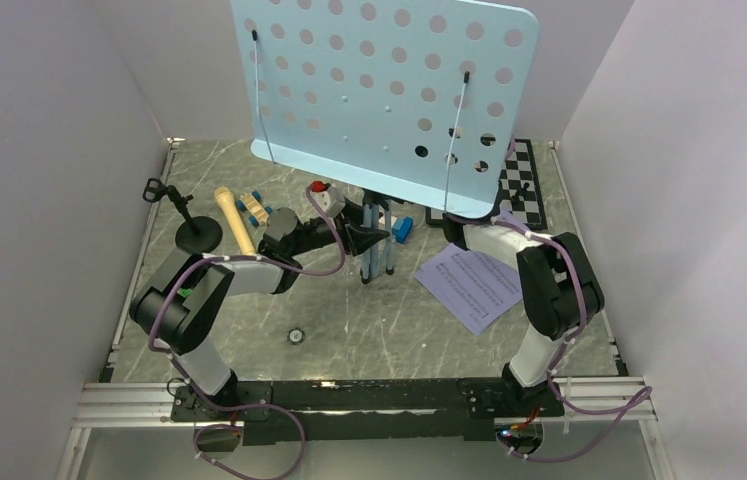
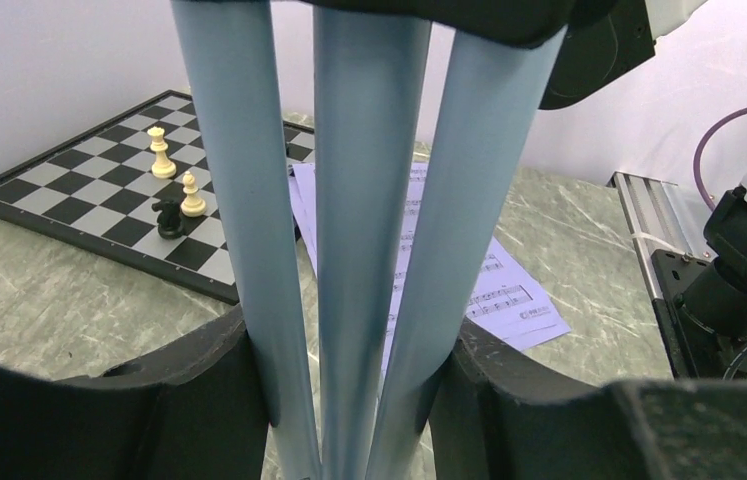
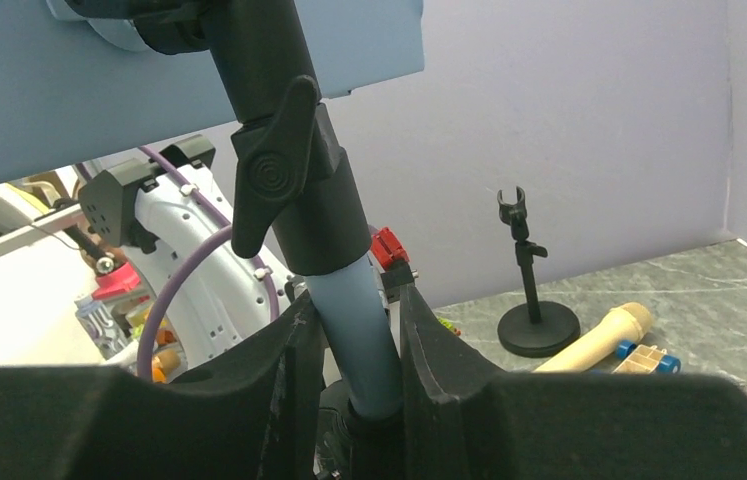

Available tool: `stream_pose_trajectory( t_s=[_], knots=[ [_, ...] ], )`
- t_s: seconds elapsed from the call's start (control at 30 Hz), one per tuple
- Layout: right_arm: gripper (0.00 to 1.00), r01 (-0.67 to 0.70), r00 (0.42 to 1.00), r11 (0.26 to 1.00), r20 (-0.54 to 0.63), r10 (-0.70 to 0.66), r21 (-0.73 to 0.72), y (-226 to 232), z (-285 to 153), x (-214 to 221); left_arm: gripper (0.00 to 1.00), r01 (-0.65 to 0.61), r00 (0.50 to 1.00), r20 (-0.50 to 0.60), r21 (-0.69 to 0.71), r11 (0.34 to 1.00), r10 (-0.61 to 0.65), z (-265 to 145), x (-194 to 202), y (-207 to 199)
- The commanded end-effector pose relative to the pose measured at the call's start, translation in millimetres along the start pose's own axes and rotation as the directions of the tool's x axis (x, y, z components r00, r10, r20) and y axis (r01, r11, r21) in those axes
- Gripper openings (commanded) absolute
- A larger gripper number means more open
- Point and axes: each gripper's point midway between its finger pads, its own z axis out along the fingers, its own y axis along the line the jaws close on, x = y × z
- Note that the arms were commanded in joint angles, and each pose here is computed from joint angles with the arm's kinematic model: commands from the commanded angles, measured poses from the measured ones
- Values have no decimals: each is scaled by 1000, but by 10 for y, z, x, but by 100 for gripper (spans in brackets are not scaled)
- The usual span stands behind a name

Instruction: Pack up the instrument practice props

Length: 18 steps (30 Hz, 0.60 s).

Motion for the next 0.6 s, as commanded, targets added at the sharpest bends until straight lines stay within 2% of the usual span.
stream_pose_trajectory(
  t_s=[0.0, 0.07, 0.57],
  knots=[
    [0, -77, 995, 989, 46, 84, -126, 419, 184, -160, 11, -89, 991, 96, -27, 996, 91, 37, -438, 23],
    [0, -75, 995, 988, 53, 83, -133, 446, 197, -193, 0, -98, 989, 106, -38, 994, 101, 25, -499, 17],
    [0, -109, 983, 972, 122, 136, -207, 781, 379, -423, 0, -177, 968, 150, -162, 971, 202, -276, -1143, -242]
  ],
)
